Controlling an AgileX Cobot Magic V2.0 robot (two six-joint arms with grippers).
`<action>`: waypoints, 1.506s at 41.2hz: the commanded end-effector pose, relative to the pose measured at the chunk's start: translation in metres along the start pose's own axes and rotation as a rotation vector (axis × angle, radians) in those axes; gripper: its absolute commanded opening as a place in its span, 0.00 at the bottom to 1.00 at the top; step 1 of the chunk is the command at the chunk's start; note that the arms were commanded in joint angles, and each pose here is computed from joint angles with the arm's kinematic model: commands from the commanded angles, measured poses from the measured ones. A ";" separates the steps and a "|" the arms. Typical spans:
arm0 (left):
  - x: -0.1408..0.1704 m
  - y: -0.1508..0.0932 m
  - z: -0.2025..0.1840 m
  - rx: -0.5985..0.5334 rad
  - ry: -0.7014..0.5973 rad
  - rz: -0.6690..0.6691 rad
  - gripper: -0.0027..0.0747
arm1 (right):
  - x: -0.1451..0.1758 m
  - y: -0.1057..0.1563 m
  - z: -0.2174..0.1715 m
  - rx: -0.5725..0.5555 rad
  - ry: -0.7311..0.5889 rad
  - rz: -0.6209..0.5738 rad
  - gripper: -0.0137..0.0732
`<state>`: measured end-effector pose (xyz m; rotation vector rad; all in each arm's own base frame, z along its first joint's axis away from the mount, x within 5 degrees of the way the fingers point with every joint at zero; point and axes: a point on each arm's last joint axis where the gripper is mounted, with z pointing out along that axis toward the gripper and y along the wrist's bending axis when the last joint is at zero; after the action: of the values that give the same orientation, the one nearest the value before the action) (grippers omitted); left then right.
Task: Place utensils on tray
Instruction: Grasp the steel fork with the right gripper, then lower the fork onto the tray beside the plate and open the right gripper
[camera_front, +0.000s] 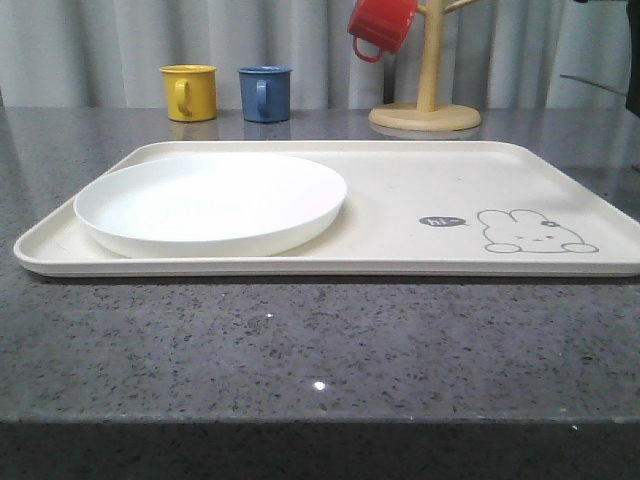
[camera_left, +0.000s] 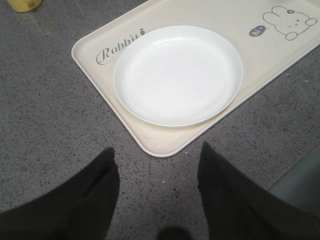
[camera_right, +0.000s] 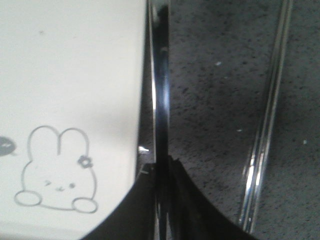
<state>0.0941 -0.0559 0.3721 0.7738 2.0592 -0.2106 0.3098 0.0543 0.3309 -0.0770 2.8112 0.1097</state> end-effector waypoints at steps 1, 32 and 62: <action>-0.012 0.002 -0.006 -0.018 -0.099 -0.014 0.48 | 0.002 0.024 -0.026 -0.052 -0.075 -0.069 0.16; -0.012 0.002 -0.006 -0.018 -0.099 -0.014 0.48 | -0.025 0.127 0.048 -0.074 0.073 0.154 0.16; -0.012 0.002 -0.006 -0.018 -0.099 -0.014 0.48 | -0.028 0.127 0.045 -0.087 0.034 0.175 0.48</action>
<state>0.0941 -0.0559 0.3721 0.7738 2.0592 -0.2106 0.3487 0.1908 0.2697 0.1610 2.9440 0.2103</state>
